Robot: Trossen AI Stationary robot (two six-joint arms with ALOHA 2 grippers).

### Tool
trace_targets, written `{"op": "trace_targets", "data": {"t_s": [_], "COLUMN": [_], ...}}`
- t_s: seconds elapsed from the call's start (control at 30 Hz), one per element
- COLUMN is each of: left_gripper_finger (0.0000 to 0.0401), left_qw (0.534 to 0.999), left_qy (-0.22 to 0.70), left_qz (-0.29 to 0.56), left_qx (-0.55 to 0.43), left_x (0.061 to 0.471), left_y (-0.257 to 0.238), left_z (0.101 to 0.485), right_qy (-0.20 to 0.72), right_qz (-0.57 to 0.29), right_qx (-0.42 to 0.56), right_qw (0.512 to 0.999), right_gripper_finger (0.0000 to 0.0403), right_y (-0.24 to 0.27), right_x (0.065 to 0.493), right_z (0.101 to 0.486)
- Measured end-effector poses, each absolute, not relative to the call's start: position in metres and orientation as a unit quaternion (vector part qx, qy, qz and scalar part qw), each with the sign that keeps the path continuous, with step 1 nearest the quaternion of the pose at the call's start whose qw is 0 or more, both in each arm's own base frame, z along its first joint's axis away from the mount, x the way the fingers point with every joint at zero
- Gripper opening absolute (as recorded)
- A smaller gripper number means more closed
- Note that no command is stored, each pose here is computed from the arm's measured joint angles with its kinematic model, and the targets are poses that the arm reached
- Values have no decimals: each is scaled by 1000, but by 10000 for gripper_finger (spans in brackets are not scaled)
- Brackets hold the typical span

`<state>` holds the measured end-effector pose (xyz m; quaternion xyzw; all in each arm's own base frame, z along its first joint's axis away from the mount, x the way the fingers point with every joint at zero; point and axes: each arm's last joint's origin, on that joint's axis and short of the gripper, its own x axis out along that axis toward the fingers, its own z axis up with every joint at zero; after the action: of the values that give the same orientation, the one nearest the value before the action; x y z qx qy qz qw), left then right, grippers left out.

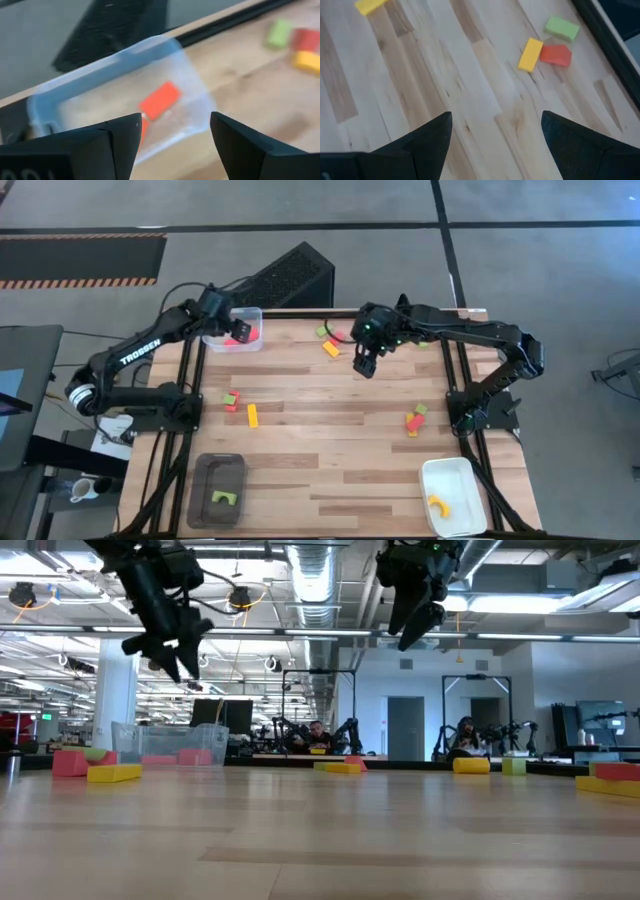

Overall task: Sort & place blocks by color
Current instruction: Put the green block into the black transparent bin

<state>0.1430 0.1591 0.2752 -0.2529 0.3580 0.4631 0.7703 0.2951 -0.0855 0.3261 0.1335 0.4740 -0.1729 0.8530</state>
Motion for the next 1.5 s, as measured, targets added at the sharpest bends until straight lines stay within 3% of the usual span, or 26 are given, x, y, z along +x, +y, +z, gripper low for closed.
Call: {"op": "trace_targets", "data": {"t_s": [0.23,0.43,0.67,0.9,1.33,1.5], "left_gripper_finger": [214,214,214,214,214,214], "left_qw": [826,820,694,624,585,600], "left_qy": [367,457,547,573,566,556], "left_qz": [332,220,271,350,422,401], "left_qx": [-270,-265,-381,-400,-400,-412], "left_x": [175,187,175,166,149,152], "left_y": [125,78,46,36,42,42], "left_z": [279,270,259,239,187,176], "right_qy": [478,483,475,469,469,469], "right_qz": [-174,-174,-174,-168,-163,-159], "right_qx": [138,142,142,130,125,124], "right_qw": [850,847,851,857,859,860], "right_gripper_finger": [328,328,328,328,328,328], "right_y": [-85,-81,-82,-82,-81,-79], "right_x": [294,294,296,297,298,298], "right_z": [326,325,326,327,327,327]}}
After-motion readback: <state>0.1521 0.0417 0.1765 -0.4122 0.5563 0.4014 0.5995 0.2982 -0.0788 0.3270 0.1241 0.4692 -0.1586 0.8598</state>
